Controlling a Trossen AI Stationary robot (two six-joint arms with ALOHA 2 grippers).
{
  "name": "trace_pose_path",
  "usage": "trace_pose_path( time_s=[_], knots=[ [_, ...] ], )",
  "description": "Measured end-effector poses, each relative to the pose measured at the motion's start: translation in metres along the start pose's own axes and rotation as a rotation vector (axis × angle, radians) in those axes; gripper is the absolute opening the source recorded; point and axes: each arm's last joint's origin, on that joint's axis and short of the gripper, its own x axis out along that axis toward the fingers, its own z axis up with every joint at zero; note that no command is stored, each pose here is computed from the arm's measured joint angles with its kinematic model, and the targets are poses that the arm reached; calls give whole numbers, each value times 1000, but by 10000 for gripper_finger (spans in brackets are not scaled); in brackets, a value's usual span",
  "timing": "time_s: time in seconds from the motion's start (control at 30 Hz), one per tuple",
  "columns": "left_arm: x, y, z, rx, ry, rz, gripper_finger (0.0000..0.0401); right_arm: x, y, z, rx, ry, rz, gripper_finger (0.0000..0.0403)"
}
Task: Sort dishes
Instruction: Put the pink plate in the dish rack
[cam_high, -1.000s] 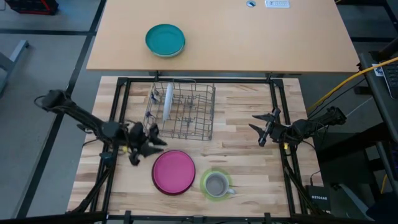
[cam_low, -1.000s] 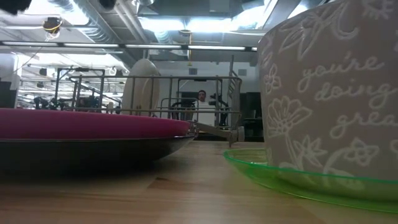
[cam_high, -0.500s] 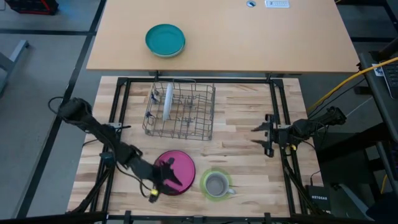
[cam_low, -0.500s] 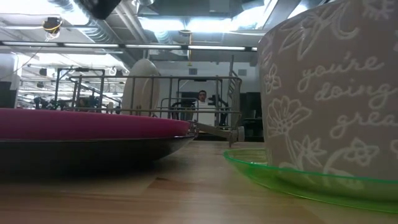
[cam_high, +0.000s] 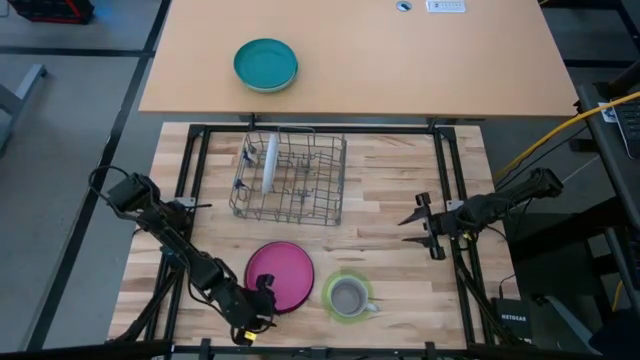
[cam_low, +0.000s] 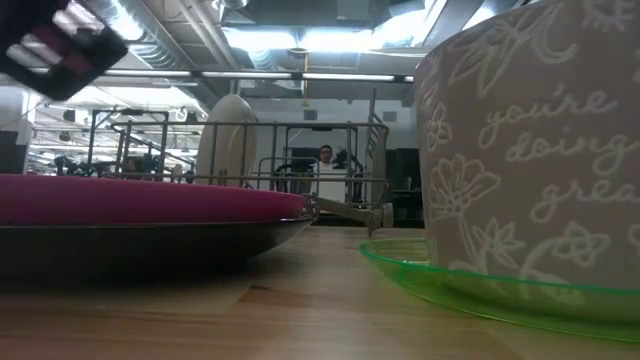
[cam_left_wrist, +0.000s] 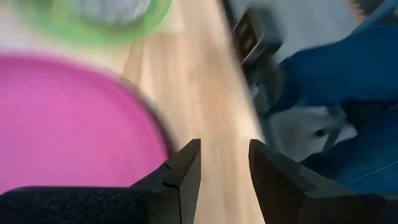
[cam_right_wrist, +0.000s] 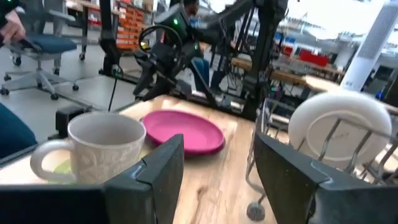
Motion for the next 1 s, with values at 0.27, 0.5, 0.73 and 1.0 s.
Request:
trace_pose_path(
  time_s=[0.27,0.5,0.73,1.0],
  knots=[
    [-1,8,-12,35,90,128,125,5,2,-5,-7,58,8,198],
    [-2,9,-16,48,125,143,125,5,-1,-6,-12,81,-70,198],
    [6,7,-26,106,167,150,125,5,-1,-6,-25,86,-78,198],
    [21,9,-34,146,187,183,125,5,-1,-6,-28,88,-78,198]
  ],
)
